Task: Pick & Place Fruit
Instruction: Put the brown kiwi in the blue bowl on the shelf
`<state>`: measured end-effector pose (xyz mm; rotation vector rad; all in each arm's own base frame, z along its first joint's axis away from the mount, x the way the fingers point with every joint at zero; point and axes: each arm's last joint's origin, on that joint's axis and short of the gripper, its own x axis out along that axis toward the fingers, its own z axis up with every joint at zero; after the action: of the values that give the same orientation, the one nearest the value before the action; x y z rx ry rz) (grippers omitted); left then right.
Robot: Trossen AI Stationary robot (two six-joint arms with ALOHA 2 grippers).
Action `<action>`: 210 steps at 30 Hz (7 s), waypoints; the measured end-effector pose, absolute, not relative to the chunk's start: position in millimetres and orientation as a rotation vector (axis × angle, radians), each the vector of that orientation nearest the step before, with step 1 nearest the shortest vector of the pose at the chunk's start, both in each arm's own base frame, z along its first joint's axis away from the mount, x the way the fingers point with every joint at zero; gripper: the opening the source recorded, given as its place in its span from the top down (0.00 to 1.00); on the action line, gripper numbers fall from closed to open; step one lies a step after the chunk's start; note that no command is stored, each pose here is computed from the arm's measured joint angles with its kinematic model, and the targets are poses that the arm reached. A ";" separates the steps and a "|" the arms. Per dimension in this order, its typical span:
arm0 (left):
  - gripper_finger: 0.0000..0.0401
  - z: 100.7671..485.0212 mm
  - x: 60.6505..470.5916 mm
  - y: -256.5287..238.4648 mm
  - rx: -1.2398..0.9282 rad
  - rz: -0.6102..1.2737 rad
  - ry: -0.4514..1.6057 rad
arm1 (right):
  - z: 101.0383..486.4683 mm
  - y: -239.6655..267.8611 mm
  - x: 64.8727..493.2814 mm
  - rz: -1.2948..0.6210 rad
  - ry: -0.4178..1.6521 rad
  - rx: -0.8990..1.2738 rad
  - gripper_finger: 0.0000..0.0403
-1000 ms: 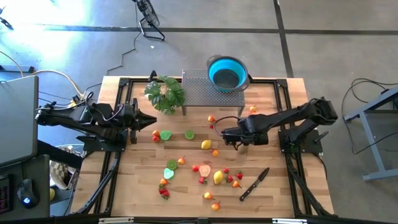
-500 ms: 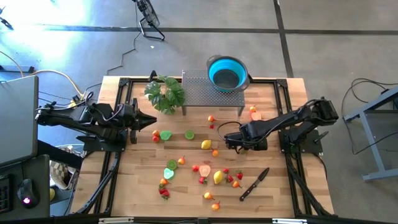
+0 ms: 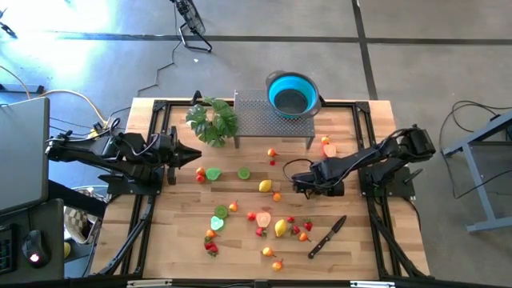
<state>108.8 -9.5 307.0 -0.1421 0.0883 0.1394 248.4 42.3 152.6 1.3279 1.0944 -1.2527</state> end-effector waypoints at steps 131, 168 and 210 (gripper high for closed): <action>0.91 305.1 108.4 -8.2 -0.181 0.187 0.101 | 401.1 -39.9 265.4 -0.338 -0.449 0.718 0.42; 0.91 305.3 105.3 0.9 -0.047 0.513 0.091 | 354.6 -203.2 286.7 -0.665 0.544 0.732 0.42; 0.91 305.1 105.2 0.9 -0.058 0.514 0.090 | 327.2 -214.9 274.1 -0.619 0.945 0.242 0.41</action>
<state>105.2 0.9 305.1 -0.0582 0.0896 0.5141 274.1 -214.9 327.2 0.2417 0.9453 -0.6190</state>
